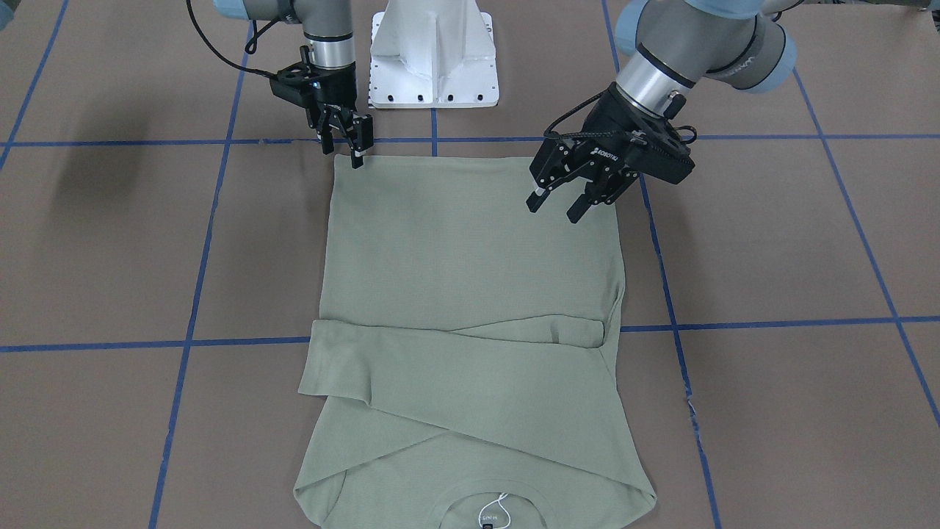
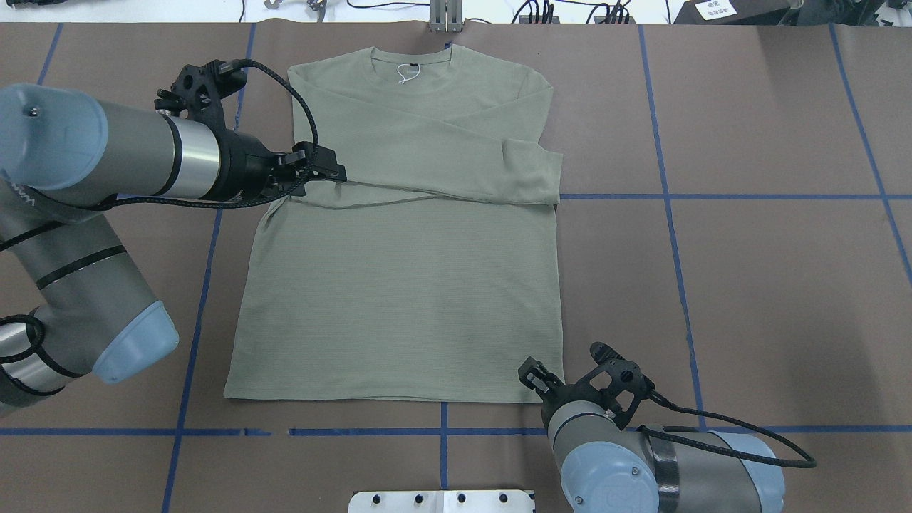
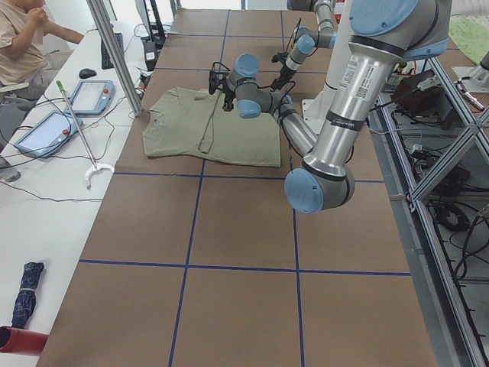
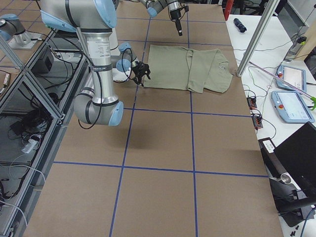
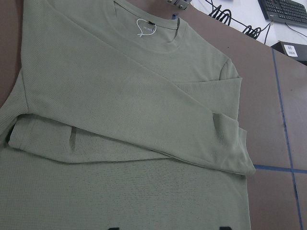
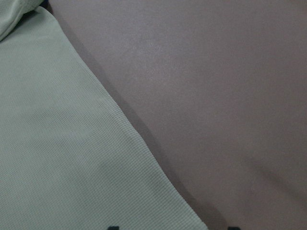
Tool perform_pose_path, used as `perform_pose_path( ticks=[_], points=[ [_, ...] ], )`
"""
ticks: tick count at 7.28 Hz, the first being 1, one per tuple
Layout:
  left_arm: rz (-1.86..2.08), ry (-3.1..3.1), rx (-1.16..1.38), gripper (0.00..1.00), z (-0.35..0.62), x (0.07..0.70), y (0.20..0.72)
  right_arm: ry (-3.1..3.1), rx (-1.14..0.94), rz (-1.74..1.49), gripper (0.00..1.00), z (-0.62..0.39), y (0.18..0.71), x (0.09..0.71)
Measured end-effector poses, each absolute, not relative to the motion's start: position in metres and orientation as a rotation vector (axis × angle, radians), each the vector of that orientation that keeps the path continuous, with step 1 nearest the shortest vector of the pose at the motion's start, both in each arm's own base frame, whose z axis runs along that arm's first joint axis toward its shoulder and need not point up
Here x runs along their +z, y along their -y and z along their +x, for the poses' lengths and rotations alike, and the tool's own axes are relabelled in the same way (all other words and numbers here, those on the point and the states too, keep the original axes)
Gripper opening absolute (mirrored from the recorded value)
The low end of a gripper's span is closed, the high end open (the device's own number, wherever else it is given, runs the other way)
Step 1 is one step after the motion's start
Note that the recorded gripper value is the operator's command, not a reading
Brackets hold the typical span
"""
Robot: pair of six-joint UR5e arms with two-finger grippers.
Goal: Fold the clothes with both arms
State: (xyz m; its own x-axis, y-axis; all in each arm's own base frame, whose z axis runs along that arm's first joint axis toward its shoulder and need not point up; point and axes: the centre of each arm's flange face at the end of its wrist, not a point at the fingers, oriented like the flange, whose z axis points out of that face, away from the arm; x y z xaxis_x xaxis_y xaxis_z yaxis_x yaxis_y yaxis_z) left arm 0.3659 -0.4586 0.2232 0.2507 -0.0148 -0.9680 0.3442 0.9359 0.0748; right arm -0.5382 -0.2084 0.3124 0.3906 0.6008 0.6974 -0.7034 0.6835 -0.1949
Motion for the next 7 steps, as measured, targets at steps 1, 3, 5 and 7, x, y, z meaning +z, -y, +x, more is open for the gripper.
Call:
perform_pose_path(
  ticks=[1,3,5,7],
  points=[
    [0.296,-1.299,-0.249,0.76,0.366,0.2234,0.4587,0.818,0.83,0.144,0.76,-0.5391,0.2097,0.3144],
    [0.295,-1.299,-0.25,0.76,0.3662,0.2237,0.4588,0.813,0.829,0.146,0.66,-0.5415,0.2107,0.3161],
    [0.295,-1.299,-0.25,0.76,0.3661,0.2235,0.4588,0.811,0.829,0.145,0.66,-0.5448,0.2107,0.3164],
    [0.295,-1.3,-0.25,0.76,0.3659,0.2232,0.4586,0.808,0.828,0.145,0.64,-0.5461,0.2106,0.3169]
  ],
)
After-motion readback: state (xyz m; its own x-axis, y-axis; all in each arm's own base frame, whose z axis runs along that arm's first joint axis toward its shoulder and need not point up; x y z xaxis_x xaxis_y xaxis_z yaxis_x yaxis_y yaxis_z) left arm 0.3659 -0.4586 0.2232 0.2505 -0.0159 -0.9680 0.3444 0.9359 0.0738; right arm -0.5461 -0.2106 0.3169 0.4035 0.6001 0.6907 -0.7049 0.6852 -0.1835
